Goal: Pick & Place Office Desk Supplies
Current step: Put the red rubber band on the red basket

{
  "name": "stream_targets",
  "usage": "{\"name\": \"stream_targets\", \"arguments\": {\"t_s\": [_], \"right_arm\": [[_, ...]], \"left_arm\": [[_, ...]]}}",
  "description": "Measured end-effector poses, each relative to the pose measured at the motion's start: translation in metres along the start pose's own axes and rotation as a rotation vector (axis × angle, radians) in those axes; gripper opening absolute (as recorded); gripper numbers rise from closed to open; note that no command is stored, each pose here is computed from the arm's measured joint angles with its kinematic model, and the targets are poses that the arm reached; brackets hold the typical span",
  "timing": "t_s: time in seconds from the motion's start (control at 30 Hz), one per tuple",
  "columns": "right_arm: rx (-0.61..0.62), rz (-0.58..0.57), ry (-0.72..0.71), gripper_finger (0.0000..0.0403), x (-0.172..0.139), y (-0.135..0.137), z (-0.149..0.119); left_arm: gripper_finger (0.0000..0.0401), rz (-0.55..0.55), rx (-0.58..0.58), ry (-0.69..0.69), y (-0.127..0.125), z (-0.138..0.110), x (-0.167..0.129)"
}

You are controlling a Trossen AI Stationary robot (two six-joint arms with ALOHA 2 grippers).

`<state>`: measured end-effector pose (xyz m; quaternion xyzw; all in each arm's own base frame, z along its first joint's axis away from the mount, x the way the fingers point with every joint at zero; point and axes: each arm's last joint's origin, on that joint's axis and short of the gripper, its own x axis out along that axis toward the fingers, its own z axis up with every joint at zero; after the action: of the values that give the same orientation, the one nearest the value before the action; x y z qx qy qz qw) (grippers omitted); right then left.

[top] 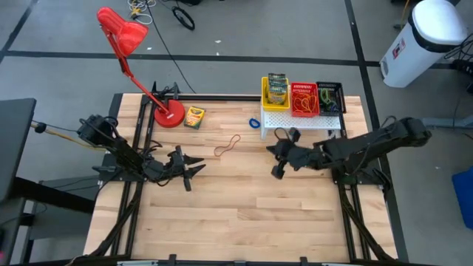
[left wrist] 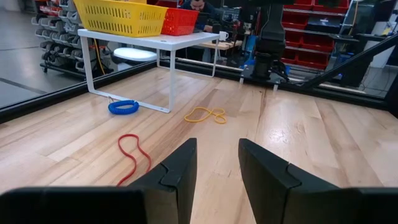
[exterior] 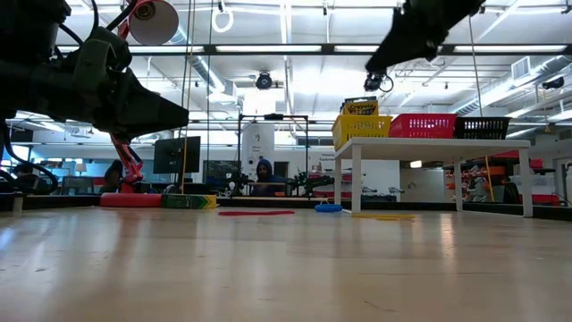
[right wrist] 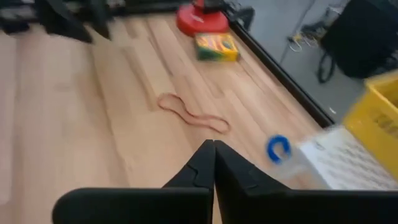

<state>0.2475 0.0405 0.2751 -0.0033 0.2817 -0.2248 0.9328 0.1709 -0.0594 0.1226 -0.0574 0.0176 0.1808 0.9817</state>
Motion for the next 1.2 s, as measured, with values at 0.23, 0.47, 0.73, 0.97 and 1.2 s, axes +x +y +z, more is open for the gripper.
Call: {"name": "stream_targets", "arguments": {"t_s": [0.23, 0.47, 0.73, 0.97, 1.2], "right_arm": [[-0.005, 0.047, -0.058, 0.001, 0.015, 0.024, 0.001], [0.062, 0.044, 0.051, 0.0012, 0.042, 0.052, -0.025], [0.235, -0.17, 0.23, 0.0019, 0.053, 0.064, -0.07], [0.354, -0.181, 0.198, 0.0031, 0.088, 0.07, -0.077], [0.493, 0.047, 0.019, 0.0034, 0.121, 0.088, -0.06]], "left_arm": [[0.0125, 0.001, 0.0, 0.0, 0.0, 0.0, 0.0], [0.0125, 0.001, 0.0, 0.0, 0.0, 0.0, 0.0], [0.0125, 0.001, 0.0, 0.0, 0.0, 0.0, 0.0], [0.0125, 0.001, 0.0, 0.0, 0.0, 0.0, 0.0], [0.0125, 0.001, 0.0, 0.0, 0.0, 0.0, 0.0]]}}
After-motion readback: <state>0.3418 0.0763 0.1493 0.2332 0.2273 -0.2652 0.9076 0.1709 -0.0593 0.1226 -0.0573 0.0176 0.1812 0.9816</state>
